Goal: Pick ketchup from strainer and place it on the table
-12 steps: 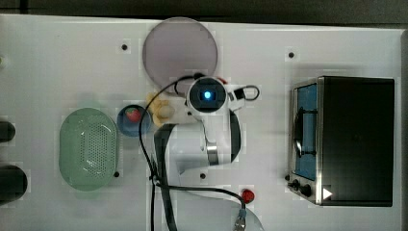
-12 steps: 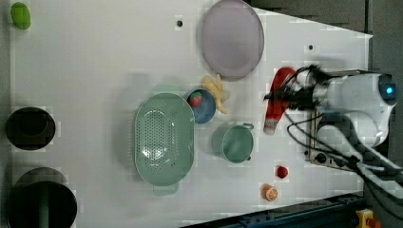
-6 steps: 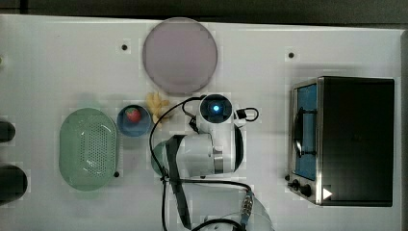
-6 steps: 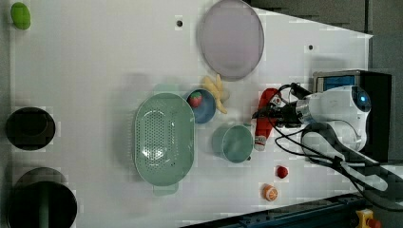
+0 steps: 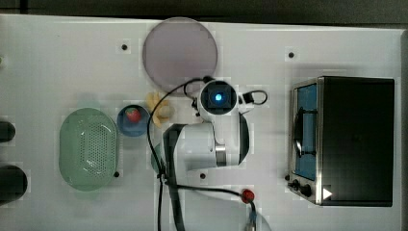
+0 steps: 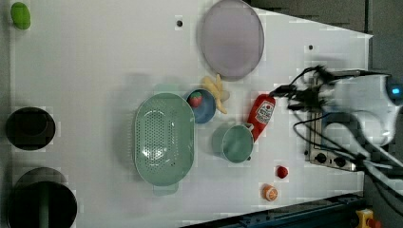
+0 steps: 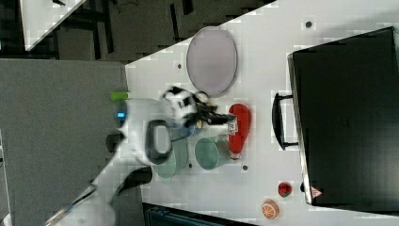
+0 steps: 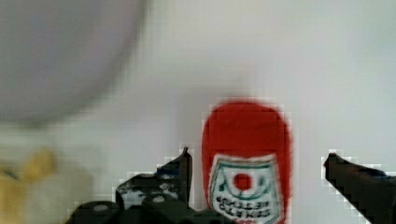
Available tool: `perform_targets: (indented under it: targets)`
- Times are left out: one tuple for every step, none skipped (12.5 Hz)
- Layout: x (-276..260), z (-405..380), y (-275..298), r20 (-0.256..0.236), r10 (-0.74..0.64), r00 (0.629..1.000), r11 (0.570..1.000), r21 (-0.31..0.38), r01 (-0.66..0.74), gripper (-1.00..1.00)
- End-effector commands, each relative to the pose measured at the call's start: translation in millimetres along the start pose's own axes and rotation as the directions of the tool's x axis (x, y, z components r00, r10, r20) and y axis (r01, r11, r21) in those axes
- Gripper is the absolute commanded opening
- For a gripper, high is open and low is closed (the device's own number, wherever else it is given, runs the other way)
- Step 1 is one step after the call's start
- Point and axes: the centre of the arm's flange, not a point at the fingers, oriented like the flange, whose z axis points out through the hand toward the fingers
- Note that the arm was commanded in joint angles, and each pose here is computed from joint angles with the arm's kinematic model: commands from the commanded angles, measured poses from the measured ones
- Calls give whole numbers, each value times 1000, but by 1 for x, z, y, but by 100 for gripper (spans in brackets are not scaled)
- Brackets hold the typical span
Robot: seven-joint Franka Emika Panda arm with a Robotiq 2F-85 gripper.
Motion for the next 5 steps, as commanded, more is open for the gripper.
perform_targets:
  targets:
    - [37, -127, -11, -176, 14, 984, 999, 37, -8, 100]
    - [43, -150, -11, -176, 43, 983, 999, 31, -38, 100]
    - [49, -168, -10, -165, 76, 983, 997, 22, -73, 100]
    - [53, -185, -9, -149, 102, 984, 995, 14, -101, 100]
    - [56, -201, -9, -127, 136, 982, 991, 21, -135, 100]
